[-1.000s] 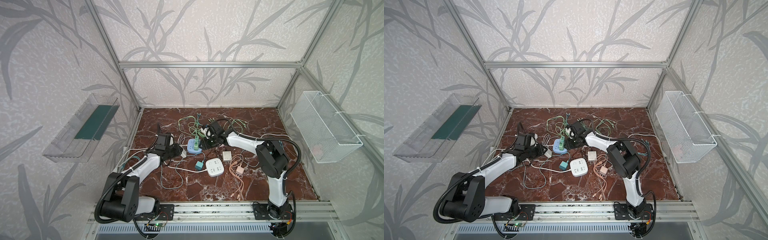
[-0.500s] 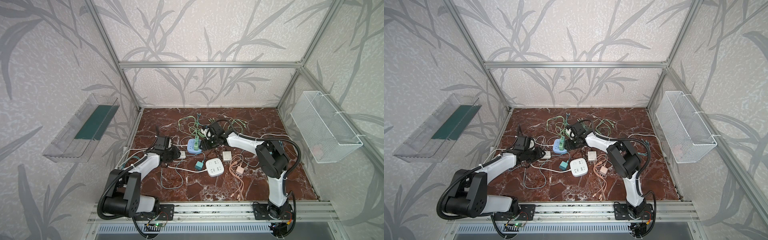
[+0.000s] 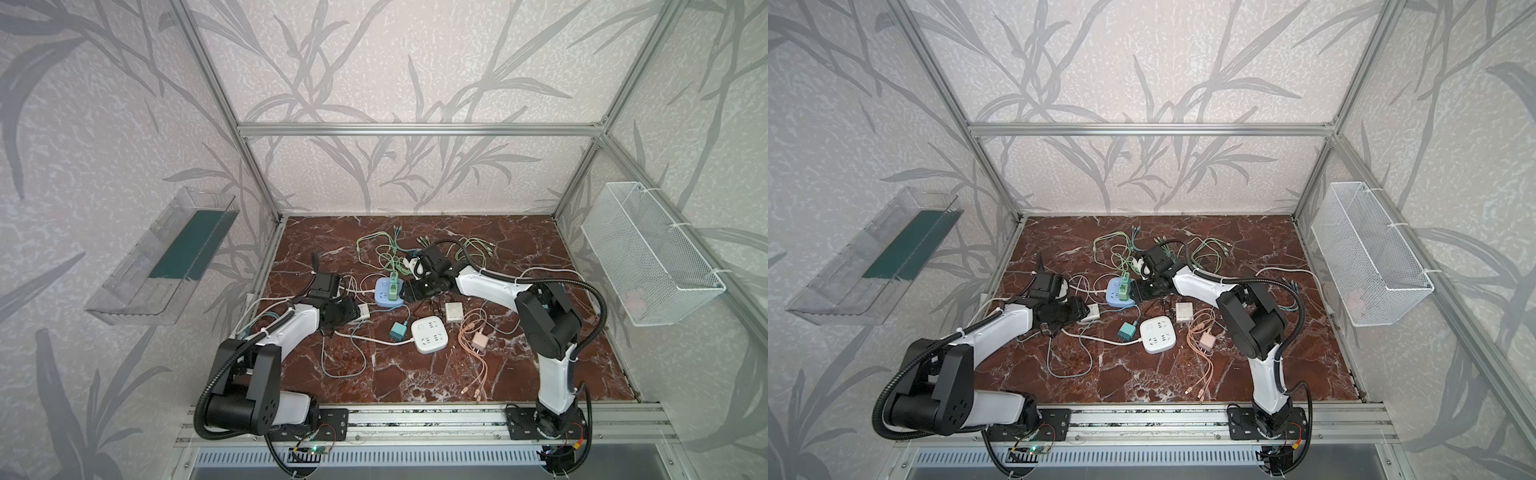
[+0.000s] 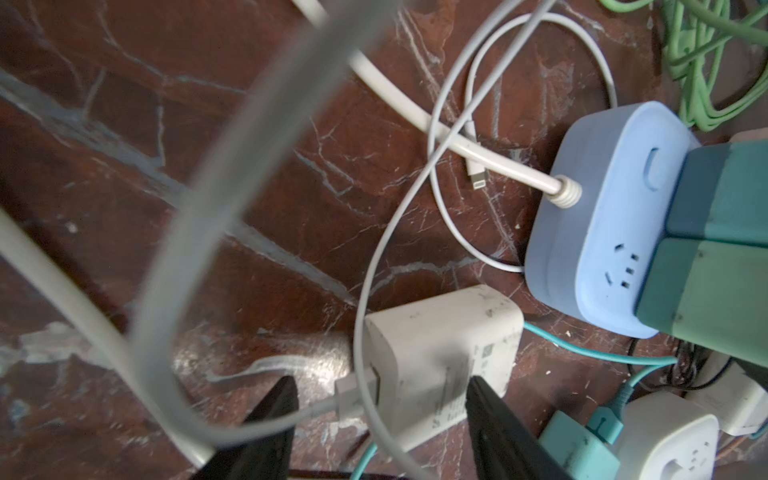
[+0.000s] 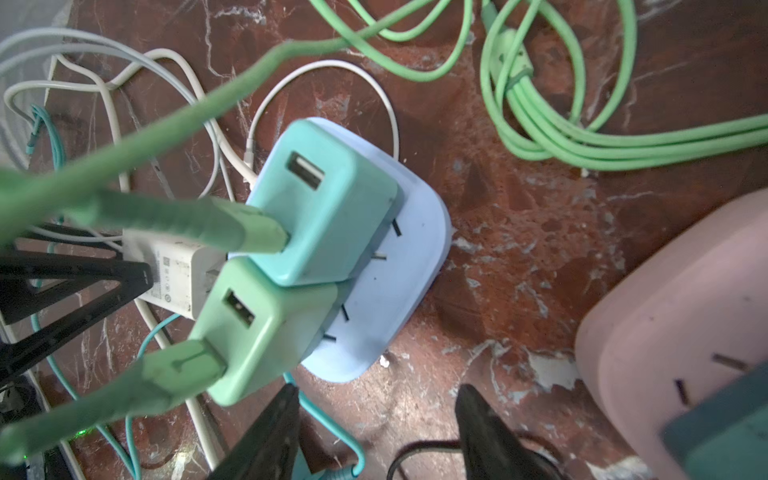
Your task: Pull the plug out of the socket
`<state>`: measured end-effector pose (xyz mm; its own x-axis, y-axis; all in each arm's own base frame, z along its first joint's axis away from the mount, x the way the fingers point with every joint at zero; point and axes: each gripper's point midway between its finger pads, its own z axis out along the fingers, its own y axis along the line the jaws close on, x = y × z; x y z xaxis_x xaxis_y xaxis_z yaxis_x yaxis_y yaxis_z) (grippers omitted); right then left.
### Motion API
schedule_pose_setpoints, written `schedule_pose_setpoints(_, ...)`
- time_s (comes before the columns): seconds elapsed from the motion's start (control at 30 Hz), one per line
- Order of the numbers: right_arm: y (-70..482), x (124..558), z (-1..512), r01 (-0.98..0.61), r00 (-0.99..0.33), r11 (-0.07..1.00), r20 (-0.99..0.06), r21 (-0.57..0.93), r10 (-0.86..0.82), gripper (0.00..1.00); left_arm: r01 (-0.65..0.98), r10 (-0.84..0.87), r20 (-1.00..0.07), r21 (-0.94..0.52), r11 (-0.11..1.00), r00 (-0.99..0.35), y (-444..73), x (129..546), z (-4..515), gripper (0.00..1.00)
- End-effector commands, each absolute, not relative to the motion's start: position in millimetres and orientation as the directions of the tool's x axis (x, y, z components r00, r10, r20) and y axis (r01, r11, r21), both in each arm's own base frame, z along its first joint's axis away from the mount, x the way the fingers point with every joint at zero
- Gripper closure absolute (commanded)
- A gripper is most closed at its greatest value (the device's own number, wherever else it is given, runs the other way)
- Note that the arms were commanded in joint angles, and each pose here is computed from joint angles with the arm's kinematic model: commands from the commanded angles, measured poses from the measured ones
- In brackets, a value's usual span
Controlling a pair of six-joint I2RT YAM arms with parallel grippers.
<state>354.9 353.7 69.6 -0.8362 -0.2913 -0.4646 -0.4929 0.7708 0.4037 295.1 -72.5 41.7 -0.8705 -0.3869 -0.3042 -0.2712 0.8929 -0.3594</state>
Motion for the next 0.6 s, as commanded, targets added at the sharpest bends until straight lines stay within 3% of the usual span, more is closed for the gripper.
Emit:
schedule_pose_setpoints(0.0, 353.6, 359.1, 94.6, -0.516, -0.805, 0.759, -0.526, 0.396, -0.273, 0.38, -0.279, -0.385, -0.339, -0.32, 0.905, -0.859, -62.7, 297.6, 55.9, 0.3)
schedule_pose_setpoints(0.37, 353.9, 353.6, 97.1, -0.493, -0.813, 0.77, -0.53, 0.405, -0.242, 0.38, -0.234, -0.346, -0.463, -0.283, 0.93, -0.816, -56.7, 301.9, 92.6, 0.25)
schedule_pose_setpoints(0.57, 348.3, 355.2, 86.8, -0.435, -0.844, 0.805, -0.495, 0.404, -0.208, 0.39, -0.128, -0.243, -0.562, -0.235, 0.963, -0.791, -76.5, 307.9, 117.4, 0.25)
